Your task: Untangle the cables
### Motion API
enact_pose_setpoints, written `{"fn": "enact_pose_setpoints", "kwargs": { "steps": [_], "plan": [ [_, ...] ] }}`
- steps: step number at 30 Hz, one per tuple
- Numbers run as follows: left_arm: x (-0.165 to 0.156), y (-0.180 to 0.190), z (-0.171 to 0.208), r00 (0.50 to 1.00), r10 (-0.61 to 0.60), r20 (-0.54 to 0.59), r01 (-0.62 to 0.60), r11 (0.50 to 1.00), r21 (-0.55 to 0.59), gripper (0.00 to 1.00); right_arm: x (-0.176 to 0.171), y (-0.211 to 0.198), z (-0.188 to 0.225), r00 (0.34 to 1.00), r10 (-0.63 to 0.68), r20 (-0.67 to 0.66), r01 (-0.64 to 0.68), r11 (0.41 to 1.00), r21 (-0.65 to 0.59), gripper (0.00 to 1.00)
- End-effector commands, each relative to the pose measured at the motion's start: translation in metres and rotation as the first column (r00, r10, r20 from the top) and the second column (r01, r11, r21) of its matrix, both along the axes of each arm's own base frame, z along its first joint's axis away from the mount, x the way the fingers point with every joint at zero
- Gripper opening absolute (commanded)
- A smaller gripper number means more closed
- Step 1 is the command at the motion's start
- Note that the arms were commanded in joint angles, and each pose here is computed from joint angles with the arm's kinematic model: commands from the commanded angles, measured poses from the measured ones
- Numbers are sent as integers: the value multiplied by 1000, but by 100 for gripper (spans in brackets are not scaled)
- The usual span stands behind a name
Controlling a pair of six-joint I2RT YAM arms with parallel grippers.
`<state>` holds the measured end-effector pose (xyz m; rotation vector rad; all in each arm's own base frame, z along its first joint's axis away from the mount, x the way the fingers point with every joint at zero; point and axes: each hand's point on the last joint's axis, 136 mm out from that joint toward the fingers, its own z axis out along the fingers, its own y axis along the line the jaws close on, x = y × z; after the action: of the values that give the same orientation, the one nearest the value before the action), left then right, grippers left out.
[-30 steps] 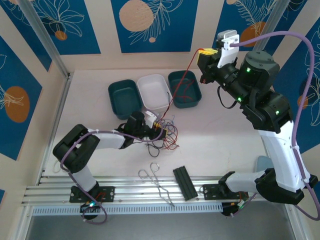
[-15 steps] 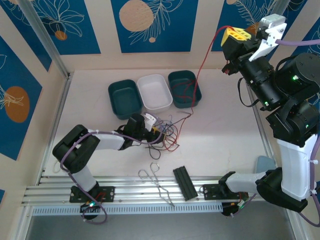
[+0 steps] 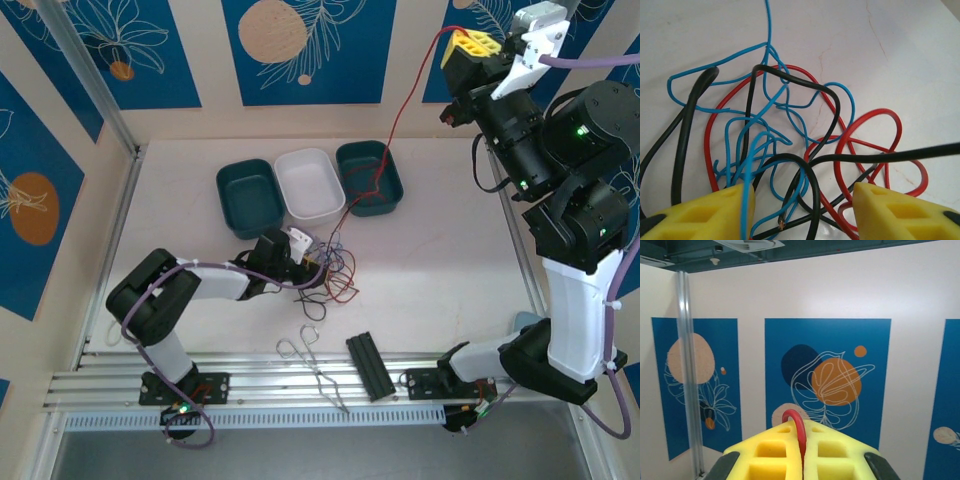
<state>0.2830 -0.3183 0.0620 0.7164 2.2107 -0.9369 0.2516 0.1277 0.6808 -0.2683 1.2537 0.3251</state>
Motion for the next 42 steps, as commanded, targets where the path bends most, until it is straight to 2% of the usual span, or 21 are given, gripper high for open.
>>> {"fn": "enact_pose_setpoints", "kwargs": {
  "steps": [1,6,11,21,22,23,28,29,42],
  "plan": [
    [0,-4,31,998,-14,63,17,999,-44,61,11,-6,-6,999,-51,-17,51,999,-7,0],
    [4,-2,69,984,-14,176,26,997,-66,69,18,-8,-13,998,-47,-44,48,999,9,0],
    [-4,-13,98,957,-95,273,132,984,-123,75,21,-8,-15,998,-37,-58,38,999,20,0],
    [13,-44,90,959,-162,233,191,975,-110,74,24,-13,-17,996,-37,-77,40,999,34,0],
    [15,-46,87,960,-166,224,192,976,-102,69,25,-14,-18,996,-38,-79,41,999,35,0],
    [17,-47,83,964,-166,209,188,978,-92,59,24,-15,-17,996,-41,-78,44,998,35,0],
    [21,-41,70,976,-130,176,142,988,-56,21,20,-23,-13,995,-67,-69,69,997,37,0],
    [20,-38,65,979,-125,162,133,990,-42,16,18,-27,-10,995,-77,-61,79,996,39,0],
    [-17,7,-10,992,-126,3,124,980,157,9,-10,-59,24,980,-183,73,178,982,67,0]
  ]
}}
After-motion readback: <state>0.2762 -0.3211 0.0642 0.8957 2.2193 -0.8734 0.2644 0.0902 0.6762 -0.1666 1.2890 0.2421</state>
